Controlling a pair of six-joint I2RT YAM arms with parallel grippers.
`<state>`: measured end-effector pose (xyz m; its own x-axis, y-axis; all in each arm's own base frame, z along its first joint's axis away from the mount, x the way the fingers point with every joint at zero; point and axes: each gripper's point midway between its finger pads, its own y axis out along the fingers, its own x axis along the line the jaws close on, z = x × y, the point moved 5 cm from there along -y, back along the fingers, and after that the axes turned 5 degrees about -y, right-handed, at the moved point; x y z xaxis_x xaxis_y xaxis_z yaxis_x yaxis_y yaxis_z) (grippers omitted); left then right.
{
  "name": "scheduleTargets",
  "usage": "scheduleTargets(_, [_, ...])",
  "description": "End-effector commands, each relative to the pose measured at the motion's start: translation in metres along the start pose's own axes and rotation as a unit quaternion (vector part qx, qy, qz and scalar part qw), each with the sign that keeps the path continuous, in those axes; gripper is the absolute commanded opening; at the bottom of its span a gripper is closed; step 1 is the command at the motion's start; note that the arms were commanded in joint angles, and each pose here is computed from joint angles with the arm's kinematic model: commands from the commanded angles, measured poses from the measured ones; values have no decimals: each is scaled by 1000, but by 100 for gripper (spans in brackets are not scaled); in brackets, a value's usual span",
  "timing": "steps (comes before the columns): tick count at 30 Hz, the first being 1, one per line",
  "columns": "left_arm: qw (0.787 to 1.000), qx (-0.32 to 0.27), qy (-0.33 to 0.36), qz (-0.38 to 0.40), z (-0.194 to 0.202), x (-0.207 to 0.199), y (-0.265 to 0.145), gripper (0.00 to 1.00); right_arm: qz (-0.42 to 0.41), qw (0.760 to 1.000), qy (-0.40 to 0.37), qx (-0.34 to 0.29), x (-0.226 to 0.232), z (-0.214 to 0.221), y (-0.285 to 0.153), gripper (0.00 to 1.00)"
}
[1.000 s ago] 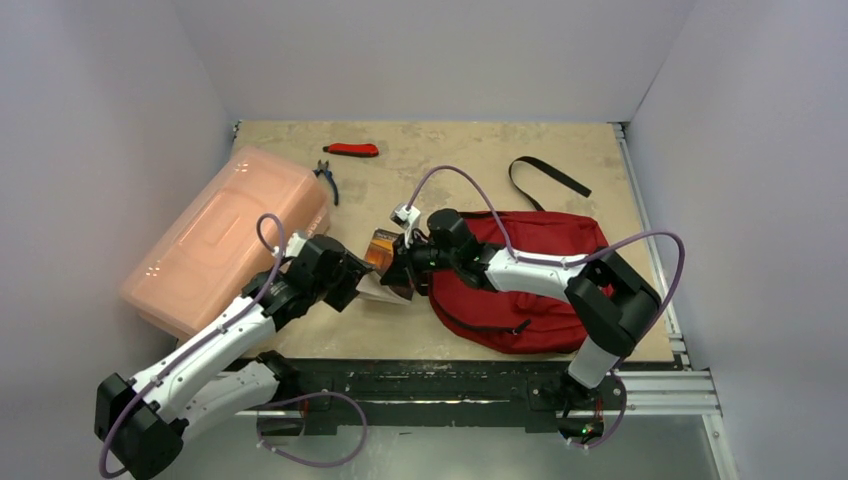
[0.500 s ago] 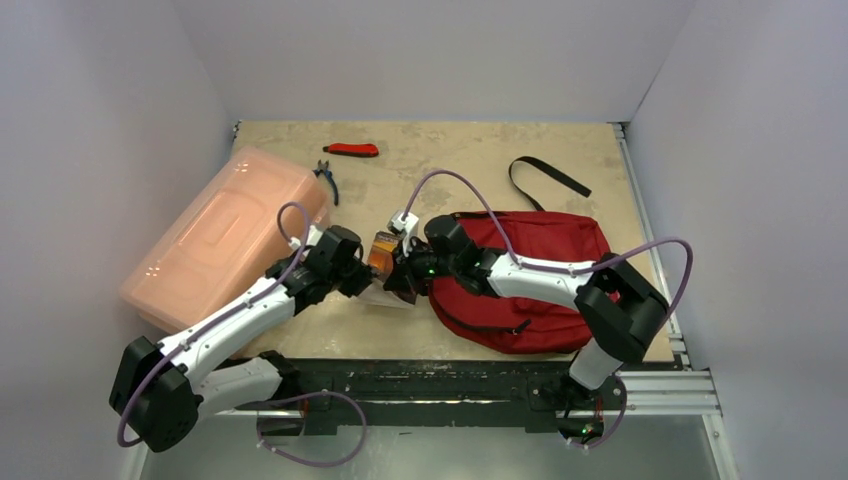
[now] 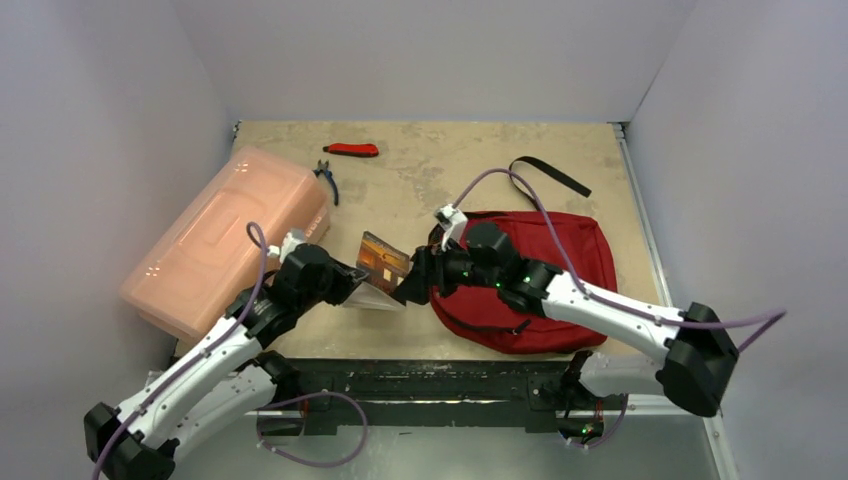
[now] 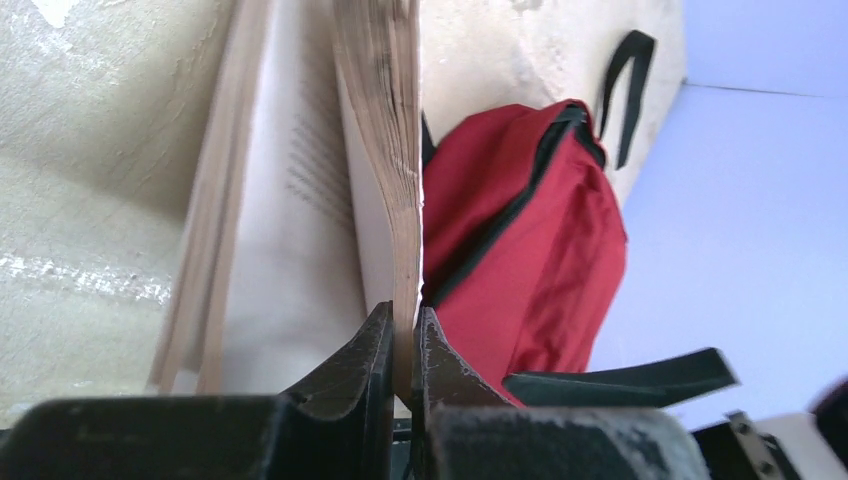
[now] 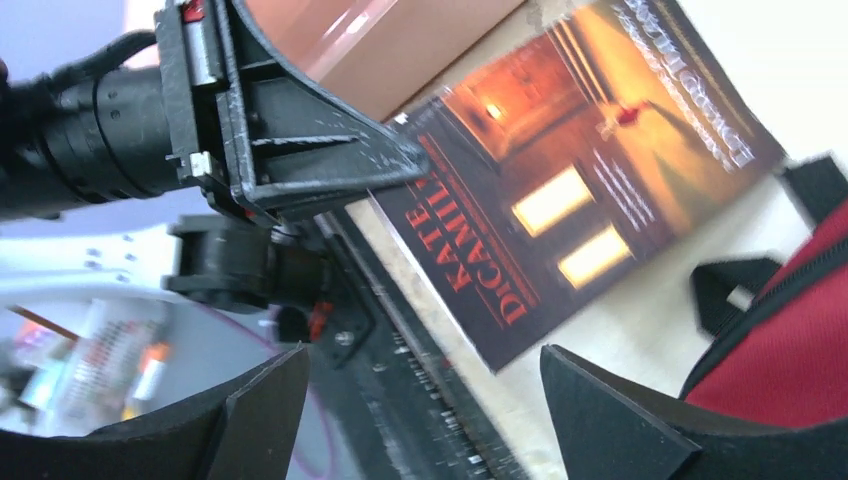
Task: Pack the student bag
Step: Pick up the book from the center of the board.
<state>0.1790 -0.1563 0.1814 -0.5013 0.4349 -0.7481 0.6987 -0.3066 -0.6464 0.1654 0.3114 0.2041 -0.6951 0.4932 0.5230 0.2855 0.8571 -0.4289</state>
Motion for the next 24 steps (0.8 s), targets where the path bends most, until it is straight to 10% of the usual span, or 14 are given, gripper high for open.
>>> scheduleTargets(1, [999, -18, -24, 41, -9, -5, -18, 0, 14, 975, 219, -31, 2, 18, -12, 90])
scheduleTargets(16, [995, 46, -58, 70, 6, 9, -36, 0, -116, 833, 536, -74, 3, 18, 17, 96])
scheduleTargets(24, [993, 52, -71, 83, 6, 13, -47, 0, -147, 808, 570, -42, 3, 16, 46, 85])
